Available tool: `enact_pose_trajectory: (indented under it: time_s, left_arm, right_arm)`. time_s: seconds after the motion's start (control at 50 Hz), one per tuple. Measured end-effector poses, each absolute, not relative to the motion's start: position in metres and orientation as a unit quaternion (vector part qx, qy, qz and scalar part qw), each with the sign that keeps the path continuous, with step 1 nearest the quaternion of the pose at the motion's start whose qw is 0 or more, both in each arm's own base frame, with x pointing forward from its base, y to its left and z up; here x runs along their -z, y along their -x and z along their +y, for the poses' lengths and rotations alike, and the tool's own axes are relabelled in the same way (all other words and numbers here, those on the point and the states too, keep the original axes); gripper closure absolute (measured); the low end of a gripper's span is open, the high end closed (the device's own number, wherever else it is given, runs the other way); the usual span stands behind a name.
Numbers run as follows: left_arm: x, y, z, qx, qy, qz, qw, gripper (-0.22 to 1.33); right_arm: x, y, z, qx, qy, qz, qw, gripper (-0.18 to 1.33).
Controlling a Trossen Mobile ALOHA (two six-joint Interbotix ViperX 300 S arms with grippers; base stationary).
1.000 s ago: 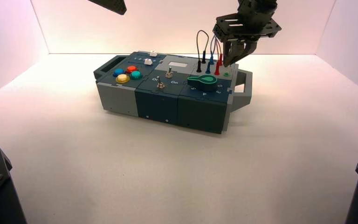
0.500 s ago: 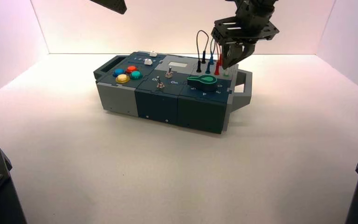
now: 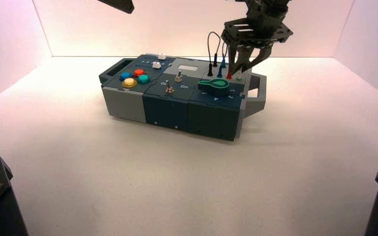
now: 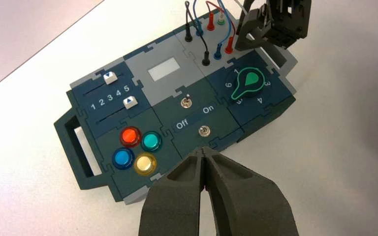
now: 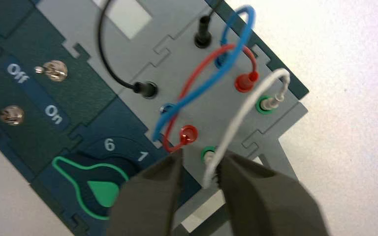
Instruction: Insert the white wire.
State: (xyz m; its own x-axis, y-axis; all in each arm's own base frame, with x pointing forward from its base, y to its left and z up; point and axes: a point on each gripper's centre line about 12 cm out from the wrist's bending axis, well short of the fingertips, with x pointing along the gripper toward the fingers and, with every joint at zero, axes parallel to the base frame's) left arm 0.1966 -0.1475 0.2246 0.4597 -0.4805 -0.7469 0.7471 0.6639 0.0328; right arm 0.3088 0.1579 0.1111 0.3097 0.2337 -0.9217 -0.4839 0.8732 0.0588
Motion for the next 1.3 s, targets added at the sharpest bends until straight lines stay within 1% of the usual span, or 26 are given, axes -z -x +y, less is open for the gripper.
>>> enact_pose_trajectory:
  time_s: [0.06,0.36,0.68,0.92,1.14,1.3]
  left_arm:
    - [-0.225,-0.197,-0.148,0.368,-0.182,0.365,0.836,1.28]
    - [-0.228,-0.201,-0.148,0.361,-0.178,0.347,0.847,1.28]
    - [-0.230,-0.202,-0.146,0.351,-0.174,0.313,0.865,1.28]
    - [-0.230,-0.203,-0.146,0.350,-0.174,0.312,0.866,1.28]
    - [-0.217,-0.207,-0.148,0.349,-0.179,0.334,0.857,1.28]
    - [-0.216,-0.207,-0.149,0.349,-0.179,0.336,0.856,1.28]
  right_arm:
    - [-0.114,-0.309,0.157,-0.224,0.115,0.539,0.804,0.19]
    - [-0.132,-0.307,0.157,-0.228,0.113,0.527,0.811,0.20]
    - [-0.142,-0.299,0.155,-0.234,0.121,0.563,0.784,0.20]
    - [-0.152,-0.297,0.155,-0.236,0.119,0.555,0.789,0.20]
    - [-0.160,-0.292,0.152,-0.238,0.117,0.546,0.795,0.20]
    - [-0.165,-0.291,0.152,-0.239,0.117,0.539,0.799,0.20]
